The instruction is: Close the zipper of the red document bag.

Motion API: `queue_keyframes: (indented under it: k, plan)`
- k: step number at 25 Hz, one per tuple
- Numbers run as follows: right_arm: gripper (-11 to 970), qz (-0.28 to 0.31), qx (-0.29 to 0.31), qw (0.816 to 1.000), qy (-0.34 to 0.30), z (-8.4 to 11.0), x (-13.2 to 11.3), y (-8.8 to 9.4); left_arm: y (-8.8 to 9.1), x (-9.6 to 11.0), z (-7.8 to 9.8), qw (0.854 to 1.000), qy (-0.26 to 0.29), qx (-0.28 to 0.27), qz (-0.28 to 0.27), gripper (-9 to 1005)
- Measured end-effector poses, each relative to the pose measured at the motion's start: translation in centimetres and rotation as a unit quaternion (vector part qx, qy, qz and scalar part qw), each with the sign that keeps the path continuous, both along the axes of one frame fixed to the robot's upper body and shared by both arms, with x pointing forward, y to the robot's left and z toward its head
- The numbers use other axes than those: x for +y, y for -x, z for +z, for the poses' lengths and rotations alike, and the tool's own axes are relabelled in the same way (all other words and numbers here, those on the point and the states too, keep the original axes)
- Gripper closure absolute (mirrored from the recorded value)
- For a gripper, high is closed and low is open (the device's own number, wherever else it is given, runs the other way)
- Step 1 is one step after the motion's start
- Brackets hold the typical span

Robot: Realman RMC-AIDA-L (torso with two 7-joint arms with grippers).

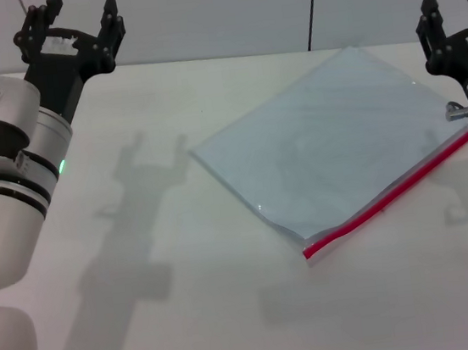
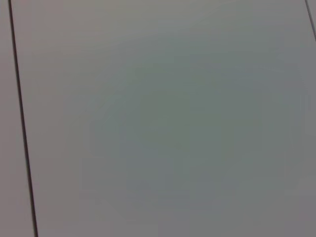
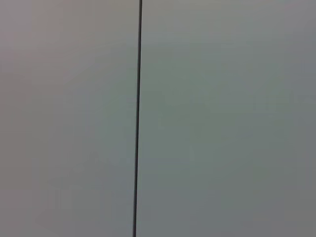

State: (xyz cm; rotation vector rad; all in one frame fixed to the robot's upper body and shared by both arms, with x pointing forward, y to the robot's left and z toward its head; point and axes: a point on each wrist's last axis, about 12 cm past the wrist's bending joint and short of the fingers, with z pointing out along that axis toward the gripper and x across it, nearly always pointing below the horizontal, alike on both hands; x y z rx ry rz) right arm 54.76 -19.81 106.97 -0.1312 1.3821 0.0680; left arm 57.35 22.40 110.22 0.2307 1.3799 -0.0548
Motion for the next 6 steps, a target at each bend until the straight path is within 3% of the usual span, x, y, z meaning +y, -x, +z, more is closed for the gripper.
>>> queue_keyframes:
  k: [6]
  plan:
    - [400, 0.006, 0.004, 1.0, -0.01, -0.1, 0.0, -0.13, -0.03, 0.01, -0.07, 1.0, 0.0, 0.002, 0.0, 291]
